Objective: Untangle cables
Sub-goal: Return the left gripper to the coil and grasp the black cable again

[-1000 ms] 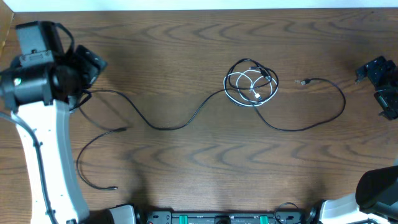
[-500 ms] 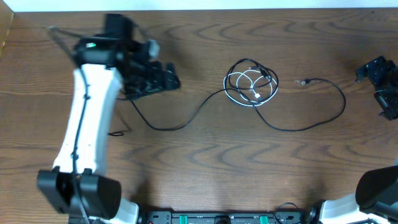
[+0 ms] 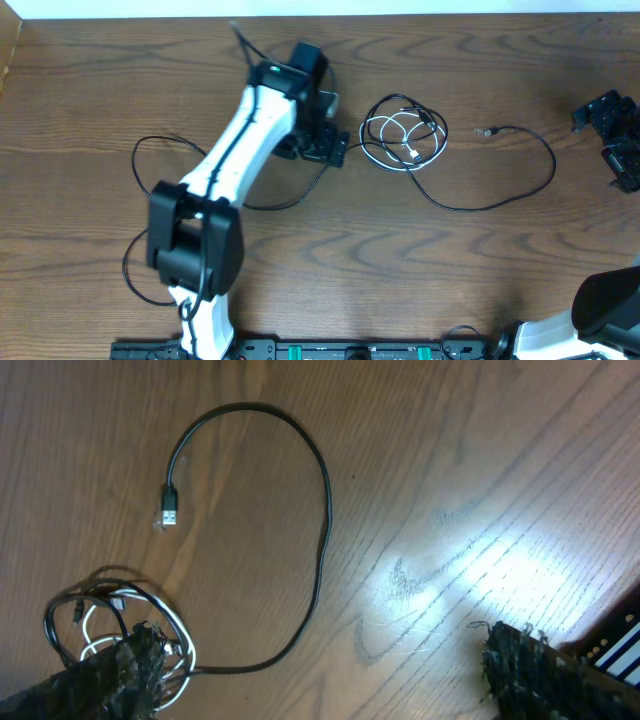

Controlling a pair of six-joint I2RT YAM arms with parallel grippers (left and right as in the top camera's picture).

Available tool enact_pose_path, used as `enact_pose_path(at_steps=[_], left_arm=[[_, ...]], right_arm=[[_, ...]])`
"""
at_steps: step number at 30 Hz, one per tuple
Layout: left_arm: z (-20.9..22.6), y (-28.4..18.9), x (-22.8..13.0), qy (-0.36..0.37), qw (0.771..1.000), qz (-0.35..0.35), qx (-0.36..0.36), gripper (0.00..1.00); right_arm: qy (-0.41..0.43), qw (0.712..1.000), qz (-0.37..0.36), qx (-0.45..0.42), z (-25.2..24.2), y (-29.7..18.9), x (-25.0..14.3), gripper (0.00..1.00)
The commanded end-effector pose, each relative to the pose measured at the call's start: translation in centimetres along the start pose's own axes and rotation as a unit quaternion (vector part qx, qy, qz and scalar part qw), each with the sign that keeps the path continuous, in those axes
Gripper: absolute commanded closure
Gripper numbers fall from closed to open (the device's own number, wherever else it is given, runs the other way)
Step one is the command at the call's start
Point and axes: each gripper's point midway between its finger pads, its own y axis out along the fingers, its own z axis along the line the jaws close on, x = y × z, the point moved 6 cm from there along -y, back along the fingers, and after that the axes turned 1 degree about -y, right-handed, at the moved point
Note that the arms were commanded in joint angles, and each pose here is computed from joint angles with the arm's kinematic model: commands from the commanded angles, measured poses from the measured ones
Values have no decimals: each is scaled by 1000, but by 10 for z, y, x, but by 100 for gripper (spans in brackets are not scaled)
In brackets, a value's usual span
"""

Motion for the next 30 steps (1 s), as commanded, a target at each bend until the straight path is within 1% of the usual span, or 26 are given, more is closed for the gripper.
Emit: enact_pose_path(at_steps=[1,4,6,9,13,15,16,17,18,19,22,23,26,28,30], left_arm=[[-6,30,5,25,1000,15,10,4],[-10,46,9,33,999,20,11,4],[-11,53,12,36,999,19,10,8],[-11,61,15,37,999,18,10,21],[-10,66,16,36,999,19,10,31],[-10,66,16,36,999,19,10,41],[-10,66,16,36,999,19,10,47],[-10,66,16,36,999,19,10,62],[-10,66,16,36,999,19,10,68],[-10,66,16,36,999,19,10,73],[-10,64,14,35,999,22,10,81],[-10,63,14,35,999,22,10,92],[-12,53,13,36,999,18,9,92],[-17,40,12,38,999,11,3,93],[-25,18,11,43,999,-9,-19,93]], right_arm=[[5,1000,-1,-3,-1,0,0,1],[6,1000,-1,-3,-1,0,0,1],[5,1000,-1,-3,-1,0,0,1],[5,1000,-1,-3,-1,0,0,1],[5,1000,-1,-3,-1,0,0,1],[5,1000,-1,-3,-1,0,0,1],[5,1000,-1,-3,-1,0,0,1],[5,1000,-1,-3,-1,0,0,1],[5,1000,-1,-3,-1,0,0,1],[5,1000,-1,-3,-1,0,0,1],[5,1000,-1,-3,-1,0,0,1],[5,1000,-1,-3,-1,0,0,1],[5,1000,-1,-3,-1,0,0,1],[5,1000,-1,-3,-1,0,0,1],[5,1000,-1,-3,-1,0,0,1]])
